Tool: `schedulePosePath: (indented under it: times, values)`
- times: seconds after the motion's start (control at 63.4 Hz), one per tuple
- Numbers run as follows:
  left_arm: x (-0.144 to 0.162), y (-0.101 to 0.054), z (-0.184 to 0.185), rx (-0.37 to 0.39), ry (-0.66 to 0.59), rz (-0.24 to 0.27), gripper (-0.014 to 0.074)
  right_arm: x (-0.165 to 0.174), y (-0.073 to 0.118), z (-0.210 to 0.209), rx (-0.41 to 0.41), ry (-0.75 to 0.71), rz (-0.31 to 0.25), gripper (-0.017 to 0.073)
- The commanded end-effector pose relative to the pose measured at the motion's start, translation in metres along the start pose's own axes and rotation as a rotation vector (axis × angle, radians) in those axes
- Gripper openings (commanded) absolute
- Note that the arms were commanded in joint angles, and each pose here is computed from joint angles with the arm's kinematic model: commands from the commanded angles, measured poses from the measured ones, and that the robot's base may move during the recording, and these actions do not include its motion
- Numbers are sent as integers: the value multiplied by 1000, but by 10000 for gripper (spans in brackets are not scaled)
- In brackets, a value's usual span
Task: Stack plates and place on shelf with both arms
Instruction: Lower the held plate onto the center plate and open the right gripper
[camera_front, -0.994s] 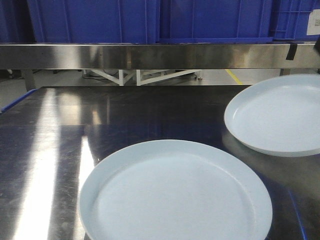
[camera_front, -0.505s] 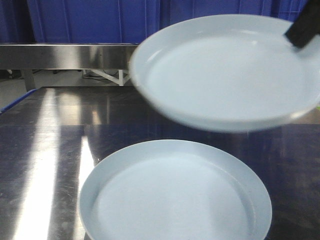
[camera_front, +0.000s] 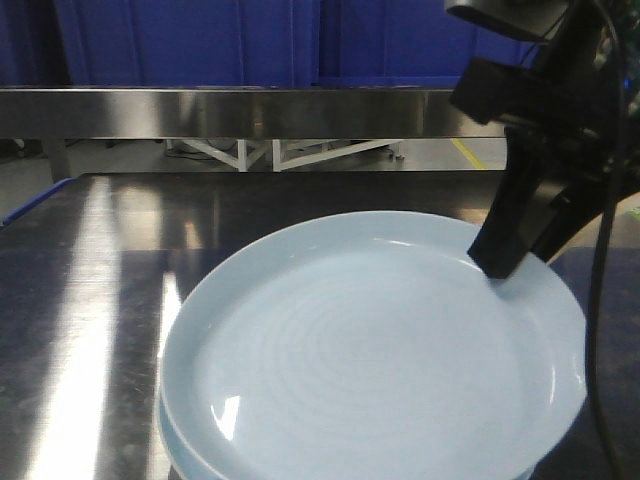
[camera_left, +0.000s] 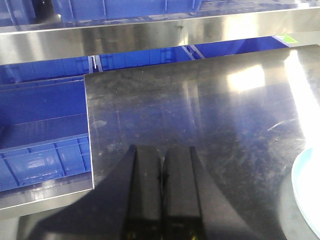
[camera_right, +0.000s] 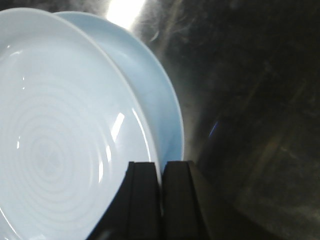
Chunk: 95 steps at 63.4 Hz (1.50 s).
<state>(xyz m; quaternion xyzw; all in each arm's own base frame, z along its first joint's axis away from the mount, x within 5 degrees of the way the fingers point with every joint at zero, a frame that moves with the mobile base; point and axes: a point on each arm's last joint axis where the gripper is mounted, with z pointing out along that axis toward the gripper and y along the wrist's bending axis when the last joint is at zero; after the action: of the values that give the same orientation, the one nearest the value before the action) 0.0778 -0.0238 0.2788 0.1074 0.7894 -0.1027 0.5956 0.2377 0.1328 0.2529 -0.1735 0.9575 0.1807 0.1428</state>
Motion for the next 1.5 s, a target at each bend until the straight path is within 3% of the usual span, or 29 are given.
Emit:
schedulePosePath:
  times: [0.0,0.395,0.616,0.758,0.994,1.121,1.484]
  values:
    - [-16,-2,-3,21,-94,-5,84,-9,6,-4,-43,-61,23,56]
    - [-16,-2,-3,21,-94,-5,84,-14,1,11,-34,-51,41,68]
    - [-16,-2,-3,21,-94,-5,84,-13,2,10,-35,-42,15,295]
    - [-16,-2,-3,21,-94,-5,84,-13,3,1,-32,-73,1,393]
    - [-16,-2,-3,21,-94,-5,84,-7,9,-30,-25,-150,-42,407]
    - [-16,-2,-3,21,-94,-5,84,2,12,-40,-24,-116,-58,407]
    - [-15,-2,-3,20,-92,-5,84,14,5,-25,-6,-87,-37,407]
